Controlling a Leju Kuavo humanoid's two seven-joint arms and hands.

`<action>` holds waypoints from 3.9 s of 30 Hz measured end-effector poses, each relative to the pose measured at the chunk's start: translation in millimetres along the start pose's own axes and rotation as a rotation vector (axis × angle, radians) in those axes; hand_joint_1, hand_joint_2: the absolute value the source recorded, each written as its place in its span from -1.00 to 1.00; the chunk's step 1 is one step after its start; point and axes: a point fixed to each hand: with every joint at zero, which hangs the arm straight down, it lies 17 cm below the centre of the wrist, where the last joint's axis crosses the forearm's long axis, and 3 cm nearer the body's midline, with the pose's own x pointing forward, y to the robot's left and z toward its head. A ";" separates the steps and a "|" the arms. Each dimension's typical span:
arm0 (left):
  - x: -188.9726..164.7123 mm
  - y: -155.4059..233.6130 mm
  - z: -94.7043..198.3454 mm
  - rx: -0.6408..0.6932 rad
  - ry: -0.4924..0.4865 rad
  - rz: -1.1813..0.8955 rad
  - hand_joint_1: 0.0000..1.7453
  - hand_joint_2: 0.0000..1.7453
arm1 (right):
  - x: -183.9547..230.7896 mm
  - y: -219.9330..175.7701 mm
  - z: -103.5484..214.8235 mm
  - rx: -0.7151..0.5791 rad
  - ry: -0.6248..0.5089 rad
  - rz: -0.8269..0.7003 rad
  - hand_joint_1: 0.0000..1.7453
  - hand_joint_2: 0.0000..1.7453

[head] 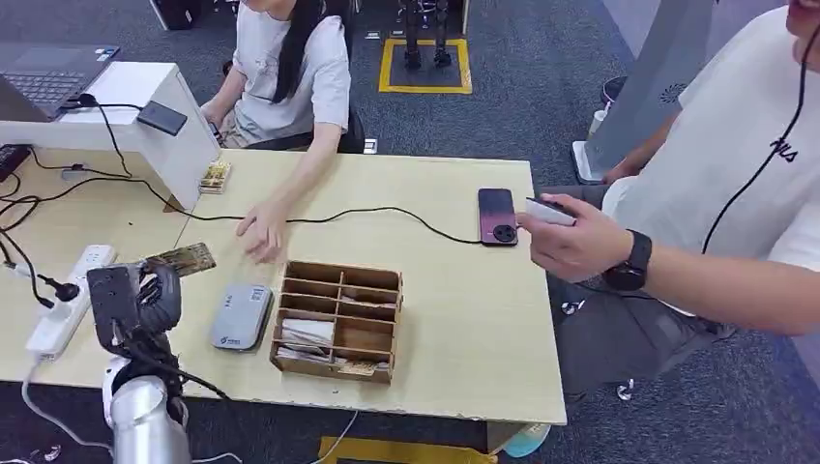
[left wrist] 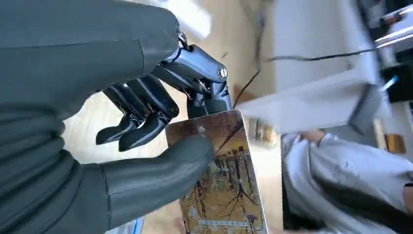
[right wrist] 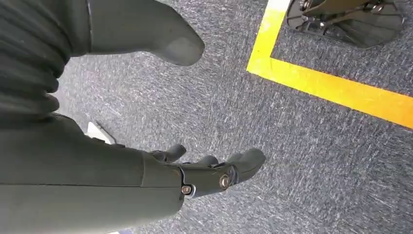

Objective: Pass the card to the sensor for recognition and then transmit it.

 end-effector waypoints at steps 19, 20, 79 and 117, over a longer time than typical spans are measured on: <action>118.4 -37.5 -36.1 0.065 -0.497 -0.623 1.00 1.00 | 6.2 4.4 0.5 0.014 -0.026 0.046 -1.00 1.00; 119.5 -38.1 -37.7 0.066 -0.500 -0.626 1.00 1.00 | 6.8 4.0 0.4 0.012 -0.028 0.048 -1.00 1.00; 73.5 -158.0 153.2 -0.705 -0.984 -0.878 -1.00 1.00 | -4.5 4.6 1.5 0.000 -0.004 -0.015 -1.00 1.00; -25.8 -126.1 164.9 -0.980 -0.896 -1.176 -1.00 1.00 | -12.7 2.3 1.5 0.001 0.020 -0.035 -1.00 1.00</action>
